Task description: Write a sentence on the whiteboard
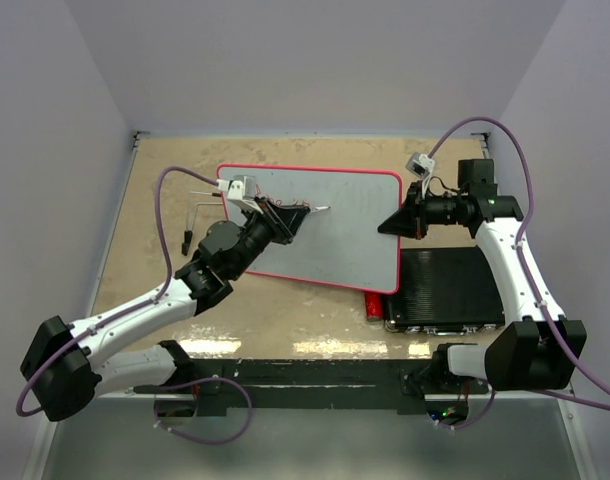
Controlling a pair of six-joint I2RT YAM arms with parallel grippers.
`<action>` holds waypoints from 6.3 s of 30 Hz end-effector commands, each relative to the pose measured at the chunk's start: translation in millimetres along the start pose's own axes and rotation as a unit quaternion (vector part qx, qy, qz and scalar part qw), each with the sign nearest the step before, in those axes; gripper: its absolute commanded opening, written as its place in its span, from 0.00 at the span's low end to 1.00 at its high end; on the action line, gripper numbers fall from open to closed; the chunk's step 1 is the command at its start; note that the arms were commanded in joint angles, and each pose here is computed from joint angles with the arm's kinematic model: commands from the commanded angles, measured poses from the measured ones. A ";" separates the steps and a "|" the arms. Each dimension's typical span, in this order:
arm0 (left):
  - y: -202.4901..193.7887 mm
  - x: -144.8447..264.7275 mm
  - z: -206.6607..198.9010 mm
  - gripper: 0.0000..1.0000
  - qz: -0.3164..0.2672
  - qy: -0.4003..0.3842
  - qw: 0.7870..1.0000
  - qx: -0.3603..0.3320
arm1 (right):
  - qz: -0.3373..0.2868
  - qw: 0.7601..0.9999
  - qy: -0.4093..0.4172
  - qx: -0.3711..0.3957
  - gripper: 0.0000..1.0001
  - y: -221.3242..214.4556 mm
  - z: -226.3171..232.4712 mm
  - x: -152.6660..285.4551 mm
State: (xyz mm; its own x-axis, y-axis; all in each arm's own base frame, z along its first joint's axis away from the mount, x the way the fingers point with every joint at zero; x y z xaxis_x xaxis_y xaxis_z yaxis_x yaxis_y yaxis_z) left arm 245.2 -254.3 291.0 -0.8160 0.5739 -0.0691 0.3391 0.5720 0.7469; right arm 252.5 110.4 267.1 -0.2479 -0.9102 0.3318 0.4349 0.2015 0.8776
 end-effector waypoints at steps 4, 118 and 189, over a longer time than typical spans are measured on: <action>22.8 -8.3 -23.4 0.00 -0.035 -0.035 0.999 -0.007 | -0.034 0.997 0.009 0.068 0.00 21.0 10.1 4.9; -8.6 -4.0 3.4 0.00 0.056 -0.022 0.998 -0.010 | -0.030 0.998 0.008 0.063 0.00 19.5 7.4 3.5; 5.5 29.2 -24.7 0.00 0.062 -0.134 0.989 -0.018 | -0.032 0.997 0.005 0.069 0.00 17.7 8.6 4.2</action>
State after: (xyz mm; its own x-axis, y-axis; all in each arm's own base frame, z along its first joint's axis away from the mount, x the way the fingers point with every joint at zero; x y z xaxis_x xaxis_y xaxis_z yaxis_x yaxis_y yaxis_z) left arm 212.8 -243.6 295.6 -0.6492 0.7542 -0.0987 0.4223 0.4653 0.7779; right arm 252.0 109.6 266.2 -0.2598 -0.9065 0.3328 0.4240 0.2026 0.8827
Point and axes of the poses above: each gripper's point midway between its finger pads, its own x axis back along the fingers, its own z axis along the line the jaws close on, y = z × x, the point moved 5 cm from there along x, back along the fingers, and after that the axes turned 4 degrees about x, right-handed, at the moved point
